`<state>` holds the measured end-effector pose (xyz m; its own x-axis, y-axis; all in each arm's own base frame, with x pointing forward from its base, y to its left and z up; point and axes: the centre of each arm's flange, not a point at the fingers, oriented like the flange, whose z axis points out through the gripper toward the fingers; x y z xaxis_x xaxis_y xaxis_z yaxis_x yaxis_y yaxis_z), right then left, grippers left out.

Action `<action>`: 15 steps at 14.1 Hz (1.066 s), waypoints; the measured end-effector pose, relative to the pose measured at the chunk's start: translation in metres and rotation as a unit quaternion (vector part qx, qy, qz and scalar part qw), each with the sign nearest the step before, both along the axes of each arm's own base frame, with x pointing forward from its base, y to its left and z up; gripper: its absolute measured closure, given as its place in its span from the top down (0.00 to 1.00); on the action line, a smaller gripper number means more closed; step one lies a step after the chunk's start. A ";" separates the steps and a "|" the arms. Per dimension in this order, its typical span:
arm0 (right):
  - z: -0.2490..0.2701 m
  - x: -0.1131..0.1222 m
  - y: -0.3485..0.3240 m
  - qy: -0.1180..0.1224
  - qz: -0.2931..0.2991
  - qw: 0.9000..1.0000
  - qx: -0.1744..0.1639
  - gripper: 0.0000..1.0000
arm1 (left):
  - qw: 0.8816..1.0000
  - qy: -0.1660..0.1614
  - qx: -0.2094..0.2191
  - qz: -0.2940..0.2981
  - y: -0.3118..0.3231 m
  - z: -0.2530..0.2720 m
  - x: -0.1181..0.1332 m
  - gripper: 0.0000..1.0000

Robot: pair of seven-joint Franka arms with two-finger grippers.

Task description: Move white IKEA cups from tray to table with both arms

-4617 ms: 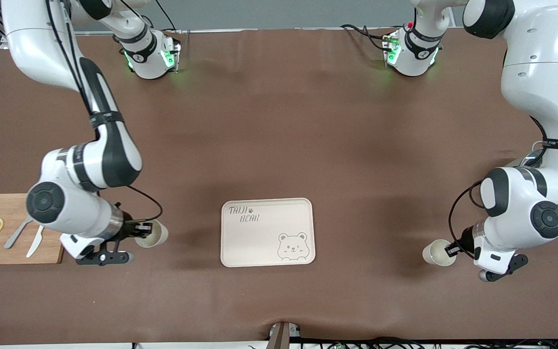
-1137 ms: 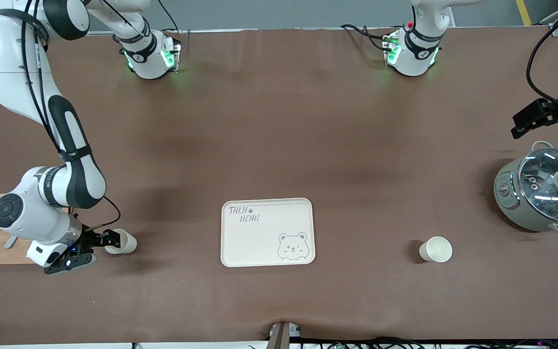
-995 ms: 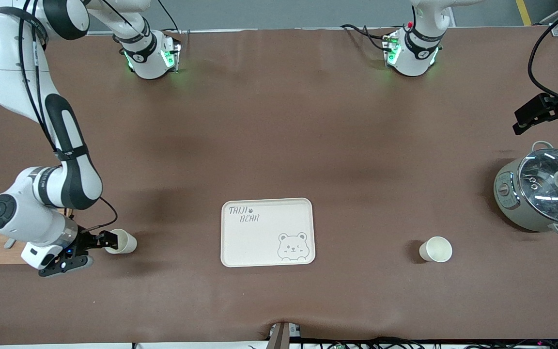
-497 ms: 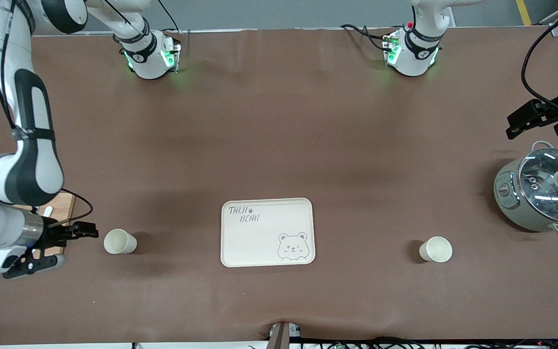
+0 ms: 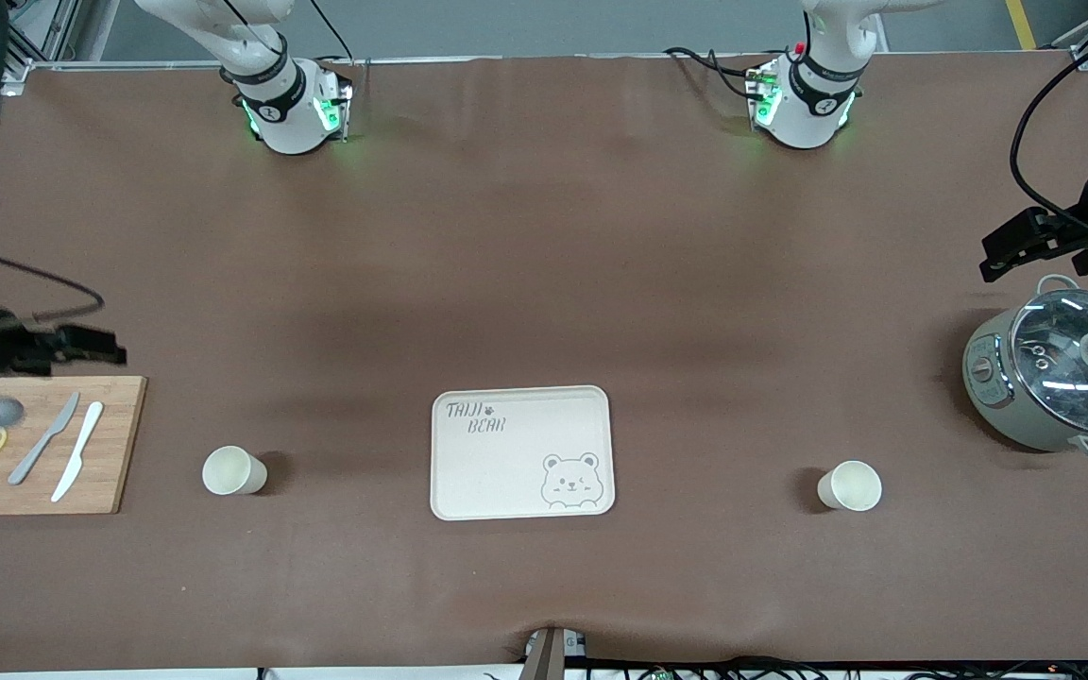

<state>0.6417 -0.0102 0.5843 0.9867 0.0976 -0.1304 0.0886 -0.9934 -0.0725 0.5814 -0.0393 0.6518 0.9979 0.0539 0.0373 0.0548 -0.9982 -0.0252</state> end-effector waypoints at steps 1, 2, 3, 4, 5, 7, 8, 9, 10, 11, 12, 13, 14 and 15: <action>0.025 -0.021 0.009 -0.001 -0.012 1.000 -0.005 1.00 | 1.000 0.000 0.000 0.000 0.000 0.000 0.000 1.00; 0.047 -0.045 0.020 -0.008 -0.020 1.000 -0.010 1.00 | 1.000 0.000 0.000 0.000 0.000 0.000 0.000 1.00; 0.068 -0.070 0.030 -0.022 -0.022 0.999 -0.018 1.00 | 1.000 0.000 0.000 0.000 0.000 0.000 0.001 1.00; 0.088 -0.098 0.038 -0.040 -0.022 0.999 -0.027 1.00 | 1.000 0.000 0.000 0.000 0.000 0.000 0.001 1.00; 0.105 -0.126 0.042 -0.055 -0.024 0.998 -0.034 1.00 | 1.000 0.000 0.000 0.000 0.000 0.000 0.001 1.00; 0.127 -0.165 0.038 -0.080 -0.030 0.996 -0.040 1.00 | 1.000 0.000 0.000 0.000 0.000 0.000 0.001 1.00; 0.131 -0.171 0.034 -0.092 -0.035 0.994 -0.040 1.00 | 1.000 0.000 0.000 0.000 0.000 0.000 0.001 1.00; 0.131 -0.169 0.030 -0.105 -0.040 0.993 -0.039 1.00 | 1.000 0.000 0.000 0.000 0.000 0.000 0.001 1.00; 0.127 -0.162 0.027 -0.117 -0.043 0.992 -0.038 1.00 | 1.000 0.000 0.000 0.000 0.000 0.000 0.001 1.00; 0.120 -0.154 0.026 -0.119 -0.046 0.991 -0.038 1.00 | 1.000 0.000 0.000 0.000 0.000 0.000 0.001 1.00; 0.110 -0.147 0.025 -0.113 -0.050 0.992 -0.038 1.00 | 1.000 0.000 0.000 0.000 0.000 0.000 0.001 1.00; 0.098 -0.140 0.025 -0.102 -0.053 0.993 -0.039 1.00 | 1.000 0.000 0.000 0.000 0.000 0.000 0.001 1.00; 0.088 -0.133 0.024 -0.093 -0.055 0.993 -0.039 1.00 | 1.000 0.000 0.000 0.000 0.000 0.000 0.001 1.00; 0.082 -0.129 0.023 -0.087 -0.058 0.994 -0.040 1.00 | 1.000 0.000 0.000 0.000 0.000 0.000 0.001 1.00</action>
